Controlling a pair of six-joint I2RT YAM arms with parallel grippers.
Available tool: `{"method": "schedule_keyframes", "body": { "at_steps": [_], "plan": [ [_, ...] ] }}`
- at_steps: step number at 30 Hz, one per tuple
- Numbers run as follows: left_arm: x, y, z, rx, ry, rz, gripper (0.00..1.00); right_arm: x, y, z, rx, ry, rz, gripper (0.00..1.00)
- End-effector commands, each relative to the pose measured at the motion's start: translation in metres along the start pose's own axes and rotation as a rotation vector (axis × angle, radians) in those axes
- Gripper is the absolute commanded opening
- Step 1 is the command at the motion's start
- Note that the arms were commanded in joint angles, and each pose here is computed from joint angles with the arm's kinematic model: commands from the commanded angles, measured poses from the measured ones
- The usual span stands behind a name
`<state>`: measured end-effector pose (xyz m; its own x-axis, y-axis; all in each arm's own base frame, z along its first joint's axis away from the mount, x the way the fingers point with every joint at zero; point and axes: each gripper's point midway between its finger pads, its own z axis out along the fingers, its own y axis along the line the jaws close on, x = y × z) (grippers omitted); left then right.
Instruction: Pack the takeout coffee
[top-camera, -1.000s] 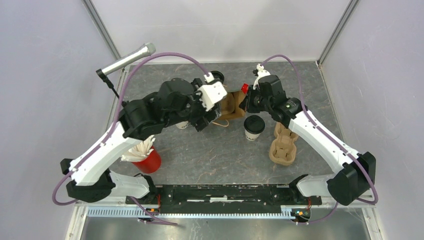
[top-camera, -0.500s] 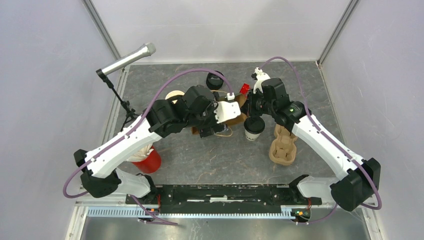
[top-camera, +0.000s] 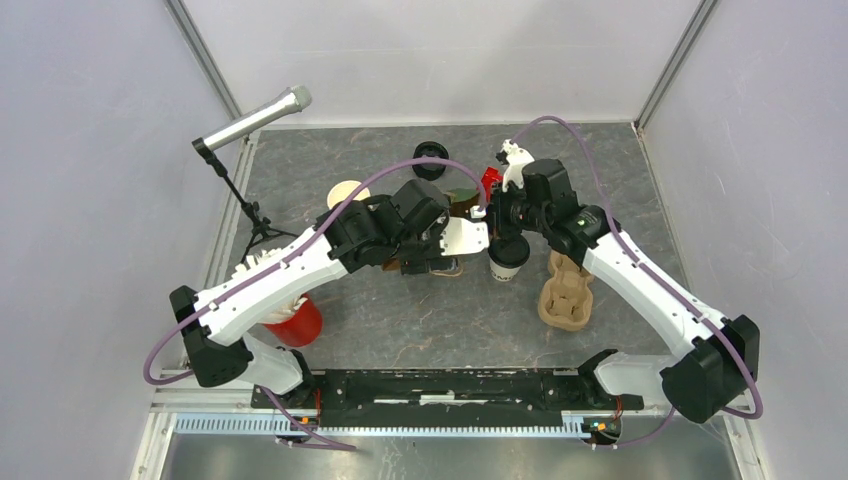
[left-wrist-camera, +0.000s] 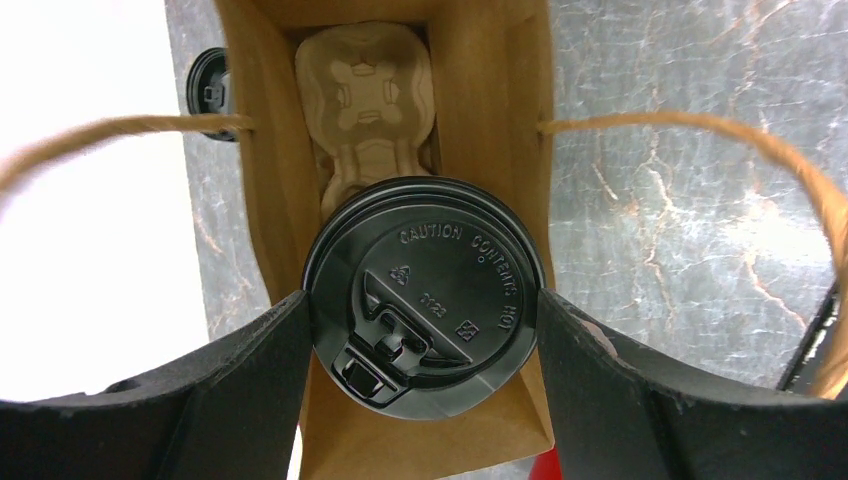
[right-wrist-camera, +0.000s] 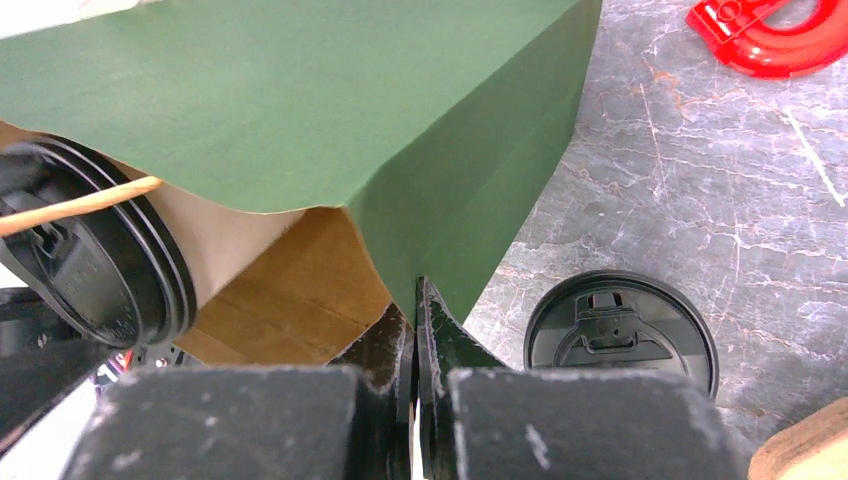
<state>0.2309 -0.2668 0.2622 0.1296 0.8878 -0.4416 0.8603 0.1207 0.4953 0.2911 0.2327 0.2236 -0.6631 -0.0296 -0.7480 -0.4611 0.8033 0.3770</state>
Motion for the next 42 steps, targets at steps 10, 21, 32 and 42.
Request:
{"method": "schedule_keyframes", "body": {
  "at_steps": [10, 21, 32, 42],
  "plan": [
    [-0.018, 0.021, 0.004, -0.103, -0.049, 0.056, 0.54, -0.005, 0.015, -0.007, -0.081, -0.008, -0.062, 0.04],
    [-0.040, 0.005, -0.001, -0.066, -0.136, 0.021, 0.53, -0.011, 0.013, -0.024, -0.036, -0.025, -0.040, 0.00],
    [-0.030, -0.007, -0.022, -0.075, -0.107, 0.071, 0.52, 0.008, 0.011, -0.030, -0.043, 0.038, -0.063, 0.00],
    [-0.012, -0.020, -0.005, -0.049, -0.025, 0.140, 0.51, 0.016, 0.010, -0.037, -0.052, 0.062, -0.102, 0.00]
  ]
}}
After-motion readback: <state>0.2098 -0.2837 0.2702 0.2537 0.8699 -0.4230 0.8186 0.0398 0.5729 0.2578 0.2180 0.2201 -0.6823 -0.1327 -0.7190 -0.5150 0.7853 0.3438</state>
